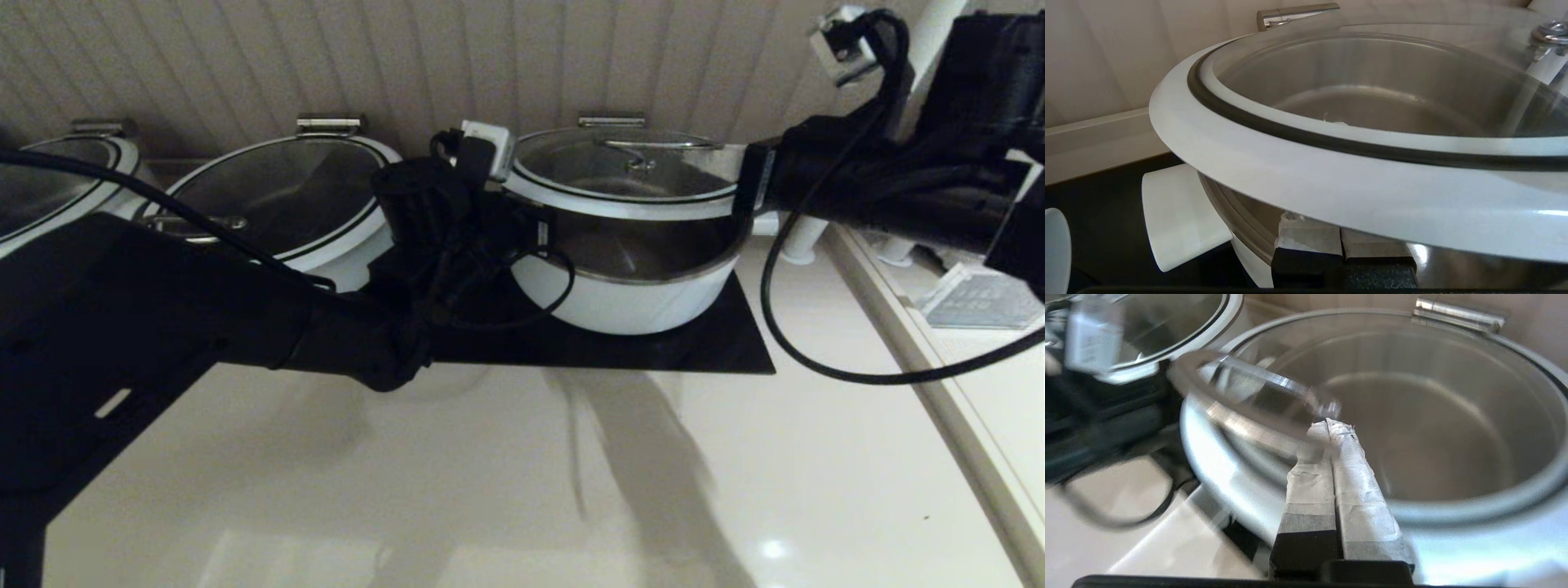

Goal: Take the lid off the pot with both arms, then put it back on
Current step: Hold the pot lid with the left arm, then open the pot lid completely

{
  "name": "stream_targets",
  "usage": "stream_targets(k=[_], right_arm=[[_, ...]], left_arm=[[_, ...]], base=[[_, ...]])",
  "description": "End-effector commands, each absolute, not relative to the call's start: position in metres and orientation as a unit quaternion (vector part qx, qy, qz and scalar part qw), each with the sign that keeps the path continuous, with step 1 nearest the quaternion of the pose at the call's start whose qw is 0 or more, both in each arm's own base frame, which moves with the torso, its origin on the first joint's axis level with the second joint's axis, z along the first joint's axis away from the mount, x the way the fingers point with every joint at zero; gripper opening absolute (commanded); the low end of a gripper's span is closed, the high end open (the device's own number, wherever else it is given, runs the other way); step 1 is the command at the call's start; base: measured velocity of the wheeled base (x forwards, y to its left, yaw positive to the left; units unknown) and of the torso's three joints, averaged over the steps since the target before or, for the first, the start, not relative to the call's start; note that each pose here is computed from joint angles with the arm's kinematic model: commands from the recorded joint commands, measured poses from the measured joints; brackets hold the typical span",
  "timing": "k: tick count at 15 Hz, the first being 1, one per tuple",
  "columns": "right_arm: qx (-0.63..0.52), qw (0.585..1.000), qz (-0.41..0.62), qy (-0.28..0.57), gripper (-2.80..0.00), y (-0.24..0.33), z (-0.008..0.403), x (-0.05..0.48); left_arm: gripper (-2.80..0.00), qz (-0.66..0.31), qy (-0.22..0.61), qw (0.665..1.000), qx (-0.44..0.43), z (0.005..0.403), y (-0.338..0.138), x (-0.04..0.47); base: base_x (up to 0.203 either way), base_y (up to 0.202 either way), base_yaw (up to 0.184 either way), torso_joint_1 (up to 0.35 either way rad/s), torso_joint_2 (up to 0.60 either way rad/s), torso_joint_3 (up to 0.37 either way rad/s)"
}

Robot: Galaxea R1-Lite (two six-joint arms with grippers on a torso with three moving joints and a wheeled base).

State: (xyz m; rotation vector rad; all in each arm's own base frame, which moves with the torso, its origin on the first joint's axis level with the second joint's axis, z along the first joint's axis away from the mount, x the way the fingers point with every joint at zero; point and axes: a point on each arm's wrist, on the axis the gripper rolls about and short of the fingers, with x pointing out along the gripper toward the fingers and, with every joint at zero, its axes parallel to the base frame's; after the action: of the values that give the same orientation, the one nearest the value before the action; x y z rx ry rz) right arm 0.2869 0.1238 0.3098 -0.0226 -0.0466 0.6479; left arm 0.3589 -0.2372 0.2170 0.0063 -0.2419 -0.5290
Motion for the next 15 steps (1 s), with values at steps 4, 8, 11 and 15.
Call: stream_targets(k=[4, 8, 11, 15], right_arm=[[-0.012, 0.948, 0.319, -0.010, -2.80, 0.096, 0.336, 0.220], [-0.014, 0.947, 0.319, 0.031, -2.80, 0.080, 0.312, 0.179], [-0.014, 0.945, 0.322, 0.049, -2.80, 0.069, 0.291, 0.153], [-0.012, 0.943, 0.323, 0.073, -2.80, 0.066, 0.267, 0.145]], left_arm=[[-2.80, -0.259, -0.128, 0.957, 0.003, 0.223, -0.235, 0.356], [-2.80, -0.260, -0.136, 0.956, 0.002, 0.231, -0.235, 0.351], [-2.80, -0.259, -0.143, 0.955, 0.000, 0.237, -0.232, 0.348], [-2.80, -0.259, -0.150, 0.954, 0.000, 0.243, -0.231, 0.345]], base=[[0.000, 0.000, 0.000, 0.000, 0.00, 0.000], [0.000, 0.000, 0.000, 0.000, 0.00, 0.000], [0.000, 0.000, 0.000, 0.000, 0.00, 0.000], [0.000, 0.000, 0.000, 0.000, 0.00, 0.000]])
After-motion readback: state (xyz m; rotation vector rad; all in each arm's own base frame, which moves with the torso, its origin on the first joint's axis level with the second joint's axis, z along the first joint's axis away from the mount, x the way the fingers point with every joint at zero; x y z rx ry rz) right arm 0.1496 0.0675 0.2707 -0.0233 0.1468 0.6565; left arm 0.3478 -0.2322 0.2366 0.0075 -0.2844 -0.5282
